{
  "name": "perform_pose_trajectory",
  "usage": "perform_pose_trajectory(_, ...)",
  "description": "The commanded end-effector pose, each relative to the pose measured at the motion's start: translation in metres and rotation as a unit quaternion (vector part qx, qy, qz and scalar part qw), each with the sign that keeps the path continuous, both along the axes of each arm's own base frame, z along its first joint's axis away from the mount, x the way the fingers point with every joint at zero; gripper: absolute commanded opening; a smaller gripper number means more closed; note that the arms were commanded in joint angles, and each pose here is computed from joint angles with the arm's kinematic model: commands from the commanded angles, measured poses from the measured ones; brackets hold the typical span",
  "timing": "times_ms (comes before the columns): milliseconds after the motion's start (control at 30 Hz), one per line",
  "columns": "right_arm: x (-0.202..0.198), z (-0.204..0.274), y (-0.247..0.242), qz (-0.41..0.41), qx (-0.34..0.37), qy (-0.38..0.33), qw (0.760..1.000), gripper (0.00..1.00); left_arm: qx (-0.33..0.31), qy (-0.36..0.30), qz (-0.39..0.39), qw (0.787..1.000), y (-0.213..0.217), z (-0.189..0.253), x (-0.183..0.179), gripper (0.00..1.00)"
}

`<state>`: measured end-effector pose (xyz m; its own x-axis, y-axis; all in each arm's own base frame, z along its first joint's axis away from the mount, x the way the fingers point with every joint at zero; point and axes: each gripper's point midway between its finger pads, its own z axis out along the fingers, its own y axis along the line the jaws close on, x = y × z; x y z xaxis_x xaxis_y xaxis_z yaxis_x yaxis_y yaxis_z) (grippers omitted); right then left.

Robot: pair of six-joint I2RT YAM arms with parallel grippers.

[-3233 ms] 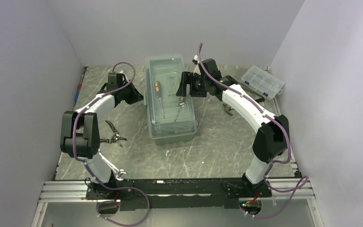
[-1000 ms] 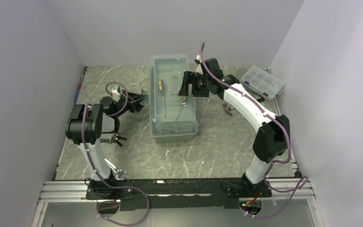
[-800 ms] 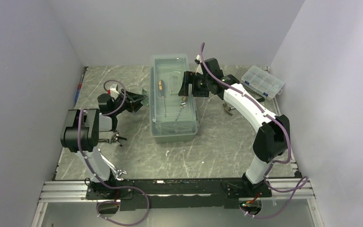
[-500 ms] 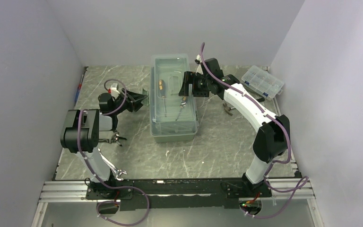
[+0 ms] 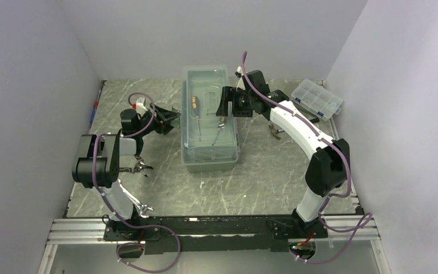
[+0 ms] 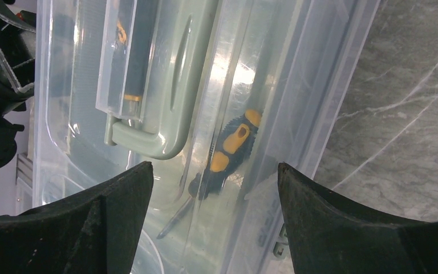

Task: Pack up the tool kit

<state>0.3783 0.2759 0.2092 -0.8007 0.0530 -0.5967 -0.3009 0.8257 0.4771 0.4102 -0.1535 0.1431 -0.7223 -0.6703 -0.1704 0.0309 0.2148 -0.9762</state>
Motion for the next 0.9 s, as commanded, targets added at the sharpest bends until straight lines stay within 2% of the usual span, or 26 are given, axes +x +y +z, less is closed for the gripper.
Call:
perform_pose_trajectory(0, -0.002, 0.024, 0.011, 0.023, 0.026, -0.023, 0.999, 0.81, 0.013, -0.12, -0.048, 0.992, -0.02, 0.065, -0.01, 0.65)
perform_pose_trajectory(200, -0.002, 0.022, 0.012, 0.025, 0.026, -0.021, 0.999, 0.8, 0.042, -0.153, -0.051, 0.986, -0.022, 0.081, -0.012, 0.65)
perform_pose_trajectory(433, -0.003, 0.021, 0.012, 0.026, 0.026, -0.02, 0.999, 0.8, 0.025, -0.151, -0.07, 0.986, -0.033, 0.076, -0.012, 0.62)
perform_pose_trajectory(500, -0.003, 0.021, 0.012, 0.026, 0.023, -0.02, 0.999, 0.8, 0.026, -0.151, -0.071, 0.986, -0.036, 0.076, -0.012, 0.58)
perform_pose_trajectory(600, -0.002, 0.021, 0.012, 0.026, 0.024, -0.02, 0.999, 0.8, 0.027, -0.16, -0.073, 0.984, -0.038, 0.081, -0.013, 0.43)
perform_pose_trajectory(667, -0.003, 0.021, 0.012, 0.027, 0.024, -0.02, 0.999, 0.8, 0.032, -0.167, -0.072, 0.983, -0.038, 0.085, -0.013, 0.39)
perform_pose_trajectory(867, -0.003, 0.019, 0.013, 0.03, 0.023, -0.018, 0.999, 0.8, 0.058, -0.185, -0.074, 0.978, -0.037, 0.097, -0.016, 0.62)
